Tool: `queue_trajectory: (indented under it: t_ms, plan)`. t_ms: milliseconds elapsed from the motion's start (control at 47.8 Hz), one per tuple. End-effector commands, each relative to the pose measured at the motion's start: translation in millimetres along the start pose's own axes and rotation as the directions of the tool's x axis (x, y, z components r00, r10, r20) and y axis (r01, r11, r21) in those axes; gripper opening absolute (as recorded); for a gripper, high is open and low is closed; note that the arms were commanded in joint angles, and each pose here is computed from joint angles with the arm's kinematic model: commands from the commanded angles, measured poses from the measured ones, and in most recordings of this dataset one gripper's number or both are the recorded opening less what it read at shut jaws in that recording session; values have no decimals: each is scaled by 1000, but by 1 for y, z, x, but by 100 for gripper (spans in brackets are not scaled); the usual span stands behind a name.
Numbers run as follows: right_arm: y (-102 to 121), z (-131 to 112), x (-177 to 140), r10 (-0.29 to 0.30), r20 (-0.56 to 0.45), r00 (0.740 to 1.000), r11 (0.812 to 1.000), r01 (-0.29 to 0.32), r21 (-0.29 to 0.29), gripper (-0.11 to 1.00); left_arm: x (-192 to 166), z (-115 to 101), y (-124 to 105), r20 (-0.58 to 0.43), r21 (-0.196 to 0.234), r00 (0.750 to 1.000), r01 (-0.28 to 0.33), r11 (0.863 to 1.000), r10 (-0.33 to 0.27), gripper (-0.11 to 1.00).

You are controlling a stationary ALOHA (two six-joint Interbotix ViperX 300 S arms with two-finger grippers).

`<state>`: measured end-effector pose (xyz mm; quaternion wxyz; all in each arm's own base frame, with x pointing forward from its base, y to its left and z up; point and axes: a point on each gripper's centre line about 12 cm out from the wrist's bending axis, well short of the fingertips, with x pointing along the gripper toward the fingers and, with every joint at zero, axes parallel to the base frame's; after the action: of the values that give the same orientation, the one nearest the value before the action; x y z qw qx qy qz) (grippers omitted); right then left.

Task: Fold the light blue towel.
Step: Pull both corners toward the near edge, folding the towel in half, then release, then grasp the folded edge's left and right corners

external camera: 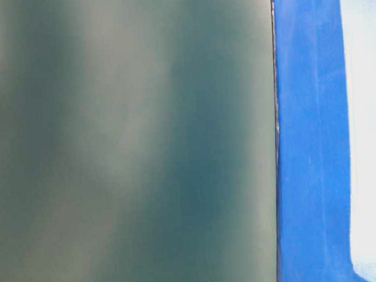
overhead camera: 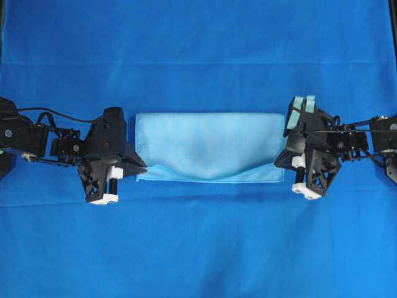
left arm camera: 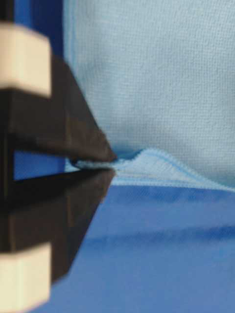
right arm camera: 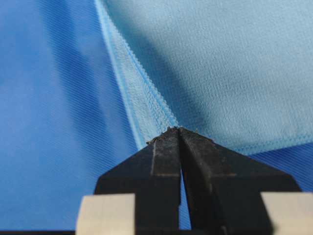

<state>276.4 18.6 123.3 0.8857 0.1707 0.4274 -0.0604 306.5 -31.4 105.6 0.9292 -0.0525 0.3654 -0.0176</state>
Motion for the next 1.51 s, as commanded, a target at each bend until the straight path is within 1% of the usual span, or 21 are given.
queue_trajectory:
  t_ms: [0,21,126,146,167,188,209,230,272,335,418,544,669,795,983,1088,1172,1339,1485]
  plan:
    - [7,7,0,13,13,1000,1000,-13,4,4,-1,9,-3,28,4,1000,9,1000,-9,16]
    - [7,7,0,14,9,1000,1000,-14,6,8,-1,9,-3,28,3,1000,9,1000,-9,21]
    - [7,7,-3,5,-6,1000,1000,-5,6,40,-4,13,-5,41,6,999,13,1000,-13,50]
    - [7,7,-3,4,-7,1000,1000,-4,5,46,-5,14,-5,46,6,999,14,1000,-14,57]
    - [7,7,-4,3,-8,1000,1000,-3,3,54,-5,15,-5,47,8,999,14,1000,-14,62]
    - [7,7,-6,3,-6,1000,1000,-3,2,54,-7,17,-6,53,8,998,15,1000,-15,62]
    - [7,7,-7,3,-6,1000,1000,-3,-4,63,-9,19,-6,59,12,998,16,1000,-17,70]
    - [7,9,-9,5,0,1000,1000,-5,-7,66,-10,20,-6,62,17,998,16,1000,-17,73]
    - [7,12,-13,4,15,1000,1000,-4,-16,66,-14,24,-6,70,20,997,16,1000,-18,76]
    - [5,16,-19,5,40,999,1000,-4,-27,60,-19,28,-4,83,22,996,11,1000,-13,75]
    - [-5,23,-26,-15,75,997,999,17,-29,61,-24,33,7,101,9,995,-15,1000,14,74]
    - [-36,33,-30,-95,105,990,995,94,20,61,-26,36,29,107,-29,992,-69,997,71,74]
    - [-66,42,-32,-180,110,977,983,174,59,61,-27,38,53,108,-77,985,-124,989,132,73]
    - [-84,46,-28,-228,96,969,973,223,58,61,-28,36,76,96,-118,977,-178,977,190,73]
    - [-92,46,-9,-247,43,968,969,245,40,61,-21,32,96,67,-125,970,-223,967,232,73]
    - [-95,41,2,-253,4,968,967,252,35,61,-11,29,102,40,-132,970,-233,963,240,72]
    - [-97,34,10,-255,-27,967,966,256,38,61,-1,25,104,11,-131,971,-234,963,237,70]
    - [-93,23,17,-241,-56,969,969,244,38,61,13,10,102,-51,-125,973,-229,965,225,56]
    - [-88,23,18,-225,-44,973,973,227,32,61,16,3,94,-78,-107,975,-214,971,206,46]
